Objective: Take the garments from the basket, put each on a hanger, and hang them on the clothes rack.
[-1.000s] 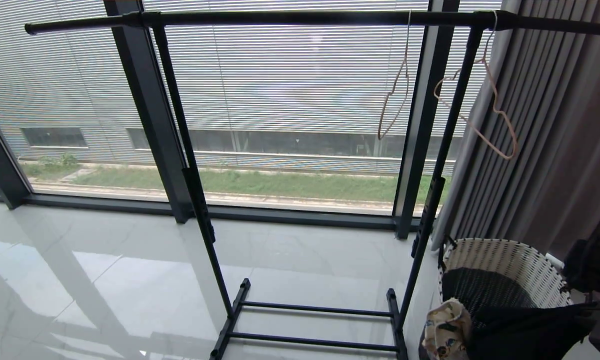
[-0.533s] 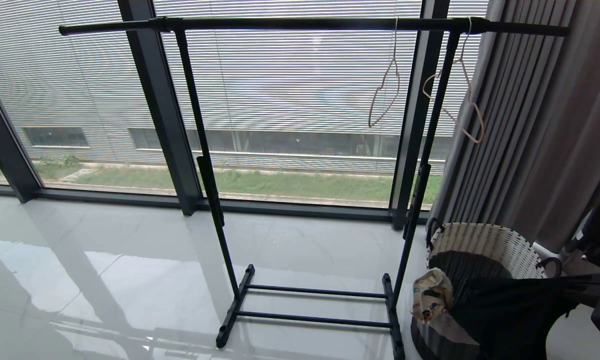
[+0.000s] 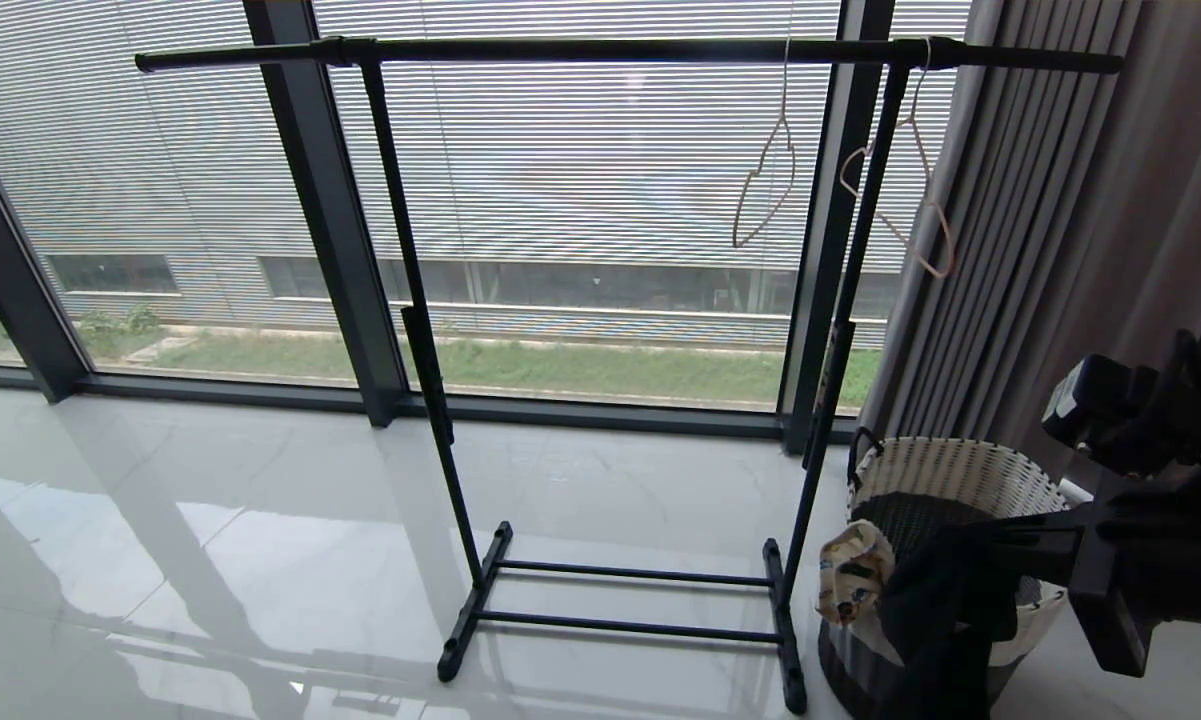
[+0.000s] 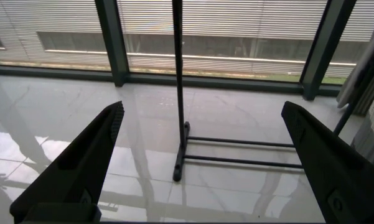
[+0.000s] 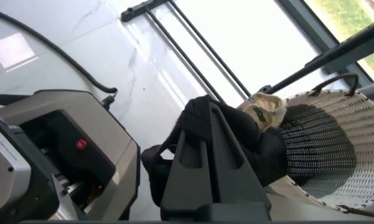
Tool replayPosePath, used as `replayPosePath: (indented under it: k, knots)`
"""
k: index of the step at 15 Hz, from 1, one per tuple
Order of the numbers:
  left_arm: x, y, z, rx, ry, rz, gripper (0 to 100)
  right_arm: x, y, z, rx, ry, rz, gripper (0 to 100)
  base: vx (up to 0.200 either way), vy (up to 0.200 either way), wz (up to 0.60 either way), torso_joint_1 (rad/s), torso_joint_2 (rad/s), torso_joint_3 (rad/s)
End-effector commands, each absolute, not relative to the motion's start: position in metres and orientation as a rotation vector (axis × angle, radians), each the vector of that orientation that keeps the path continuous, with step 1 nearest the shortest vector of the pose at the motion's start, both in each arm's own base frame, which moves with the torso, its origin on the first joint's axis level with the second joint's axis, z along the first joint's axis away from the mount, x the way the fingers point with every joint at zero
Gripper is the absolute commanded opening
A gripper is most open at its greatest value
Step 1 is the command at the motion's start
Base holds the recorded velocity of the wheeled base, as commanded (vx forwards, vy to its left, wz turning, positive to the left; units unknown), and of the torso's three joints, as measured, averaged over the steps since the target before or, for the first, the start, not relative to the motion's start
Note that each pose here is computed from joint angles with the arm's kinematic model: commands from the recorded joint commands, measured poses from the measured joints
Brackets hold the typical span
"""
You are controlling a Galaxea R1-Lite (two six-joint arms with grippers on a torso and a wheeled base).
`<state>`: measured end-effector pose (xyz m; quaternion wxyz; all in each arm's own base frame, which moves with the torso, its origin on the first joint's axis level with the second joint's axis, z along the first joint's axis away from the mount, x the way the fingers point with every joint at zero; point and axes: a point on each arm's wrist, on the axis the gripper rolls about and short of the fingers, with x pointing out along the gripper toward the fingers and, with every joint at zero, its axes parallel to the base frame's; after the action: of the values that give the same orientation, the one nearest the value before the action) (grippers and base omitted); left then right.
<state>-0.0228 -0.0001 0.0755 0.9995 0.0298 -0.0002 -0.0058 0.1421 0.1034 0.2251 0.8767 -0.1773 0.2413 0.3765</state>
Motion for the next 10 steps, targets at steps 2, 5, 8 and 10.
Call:
replayPosePath:
  k: [2,5,8,10]
  knots:
    - [-0.022,-0.001,0.107,0.023,-0.015,-0.104,100,0.156,0.115,0.217,-0.372,0.521,0.798,0,0.000,0.000,0.00,0.000,0.00,0.000]
    - [0.039,-0.005,0.221,-0.078,-0.017,-0.153,100,0.160,0.119,0.215,-0.371,0.511,0.805,0,0.000,0.000,0.00,0.000,0.00,0.000]
    - [0.115,-0.037,0.253,-0.036,-0.015,-0.364,100,0.159,0.118,0.217,-0.368,0.497,0.804,0,0.000,0.000,0.00,0.000,0.00,0.000]
    - [0.141,-0.075,0.243,-0.021,0.055,-0.524,100,0.160,0.121,0.221,-0.360,0.451,0.809,0,0.000,0.000,0.00,0.000,0.00,0.000]
